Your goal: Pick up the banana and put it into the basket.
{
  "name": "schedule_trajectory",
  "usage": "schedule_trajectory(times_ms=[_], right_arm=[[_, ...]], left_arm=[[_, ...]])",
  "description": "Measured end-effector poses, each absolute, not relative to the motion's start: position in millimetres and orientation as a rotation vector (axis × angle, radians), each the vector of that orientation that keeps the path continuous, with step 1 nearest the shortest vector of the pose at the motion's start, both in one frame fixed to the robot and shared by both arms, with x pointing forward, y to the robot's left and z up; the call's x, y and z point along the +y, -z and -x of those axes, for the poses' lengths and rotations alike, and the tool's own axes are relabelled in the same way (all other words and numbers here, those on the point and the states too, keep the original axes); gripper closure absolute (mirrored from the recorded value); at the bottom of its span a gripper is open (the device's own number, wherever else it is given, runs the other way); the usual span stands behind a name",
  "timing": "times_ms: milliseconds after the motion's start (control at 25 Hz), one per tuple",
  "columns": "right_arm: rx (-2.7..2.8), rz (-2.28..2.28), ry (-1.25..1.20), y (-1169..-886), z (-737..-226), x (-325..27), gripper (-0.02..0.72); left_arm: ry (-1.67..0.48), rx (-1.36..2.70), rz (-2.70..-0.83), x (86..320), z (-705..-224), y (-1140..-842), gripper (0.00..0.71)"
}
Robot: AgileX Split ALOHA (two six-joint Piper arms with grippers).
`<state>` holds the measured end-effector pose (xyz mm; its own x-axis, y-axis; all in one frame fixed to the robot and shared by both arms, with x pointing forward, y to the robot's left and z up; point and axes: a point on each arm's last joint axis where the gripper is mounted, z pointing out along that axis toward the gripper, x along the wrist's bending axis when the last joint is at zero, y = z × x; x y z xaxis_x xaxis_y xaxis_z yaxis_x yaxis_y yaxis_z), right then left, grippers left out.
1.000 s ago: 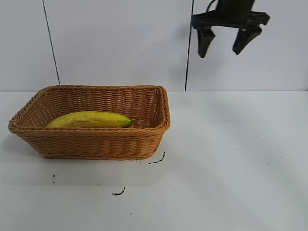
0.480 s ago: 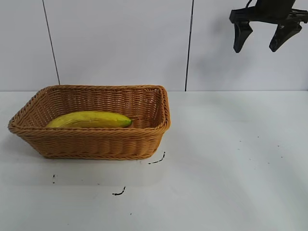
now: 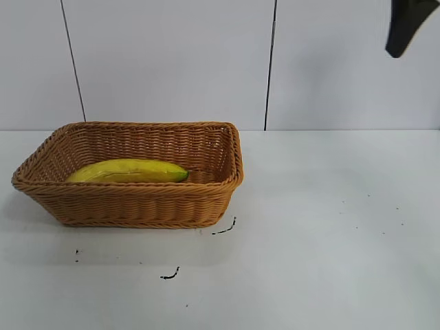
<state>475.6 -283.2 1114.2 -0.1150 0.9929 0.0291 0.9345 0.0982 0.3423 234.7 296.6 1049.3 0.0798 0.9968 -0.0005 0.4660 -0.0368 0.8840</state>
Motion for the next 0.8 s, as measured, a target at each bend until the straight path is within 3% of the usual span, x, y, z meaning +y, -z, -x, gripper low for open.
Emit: schedule_trajectory(times_ms=[280, 520, 800], right_arm=[[2.067, -1.851, -0.530, -1081, -365, -289, 0.074], [1.944, -1.740, -0.681, -1045, -306, -292, 0.074], [1.766, -1.573, -0.865, -1052, -267, -294, 0.074]], left_arm=[[-0.894, 1.484, -1.608, 297, -235, -1049, 0.015], [-0.894, 1.484, -1.608, 297, -235, -1049, 0.015], [-0.894, 1.484, -1.608, 297, -235, -1049, 0.015]])
